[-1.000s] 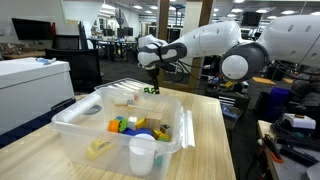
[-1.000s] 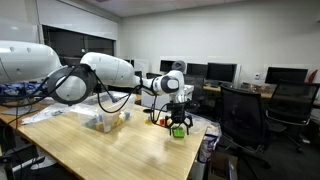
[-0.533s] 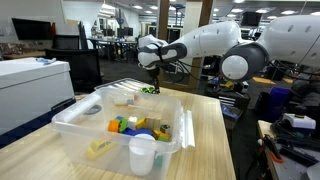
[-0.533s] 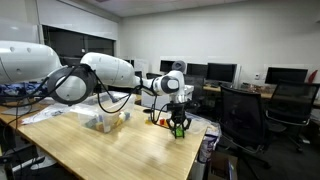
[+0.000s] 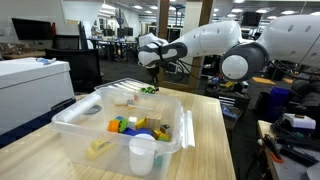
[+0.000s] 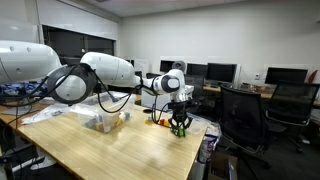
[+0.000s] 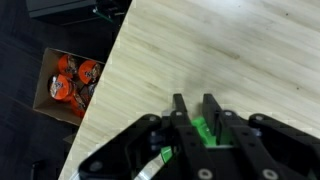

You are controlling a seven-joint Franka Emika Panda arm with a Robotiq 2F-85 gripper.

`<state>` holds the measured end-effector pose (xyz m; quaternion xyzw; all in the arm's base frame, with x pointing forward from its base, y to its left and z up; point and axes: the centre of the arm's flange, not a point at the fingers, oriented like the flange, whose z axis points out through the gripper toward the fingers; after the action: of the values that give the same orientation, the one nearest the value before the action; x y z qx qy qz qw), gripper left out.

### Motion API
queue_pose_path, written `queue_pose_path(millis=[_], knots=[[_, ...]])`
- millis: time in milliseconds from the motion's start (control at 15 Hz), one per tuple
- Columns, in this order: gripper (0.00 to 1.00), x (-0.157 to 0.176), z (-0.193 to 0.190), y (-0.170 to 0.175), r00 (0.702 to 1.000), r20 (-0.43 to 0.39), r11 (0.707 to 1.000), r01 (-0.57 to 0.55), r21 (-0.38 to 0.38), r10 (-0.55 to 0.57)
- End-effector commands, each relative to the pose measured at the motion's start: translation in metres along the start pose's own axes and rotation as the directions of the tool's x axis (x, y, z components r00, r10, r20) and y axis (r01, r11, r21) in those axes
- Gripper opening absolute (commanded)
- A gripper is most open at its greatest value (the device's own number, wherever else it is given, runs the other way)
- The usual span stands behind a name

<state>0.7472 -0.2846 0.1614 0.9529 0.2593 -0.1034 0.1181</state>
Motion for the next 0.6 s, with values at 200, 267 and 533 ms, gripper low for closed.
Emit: queue_pose_path(millis=[200,267,533], knots=[[0.98,-0.003,-0.011,0.010,1.000,-0.018,0.999,0.007,-0.032,-0.007],[0.93,0.000,-0.008,0.007,0.999,-0.014,0.999,0.039,-0.033,-0.039],[1.00,0.009,-0.007,-0.005,0.996,-0.013,0.996,0.086,-0.026,-0.086]])
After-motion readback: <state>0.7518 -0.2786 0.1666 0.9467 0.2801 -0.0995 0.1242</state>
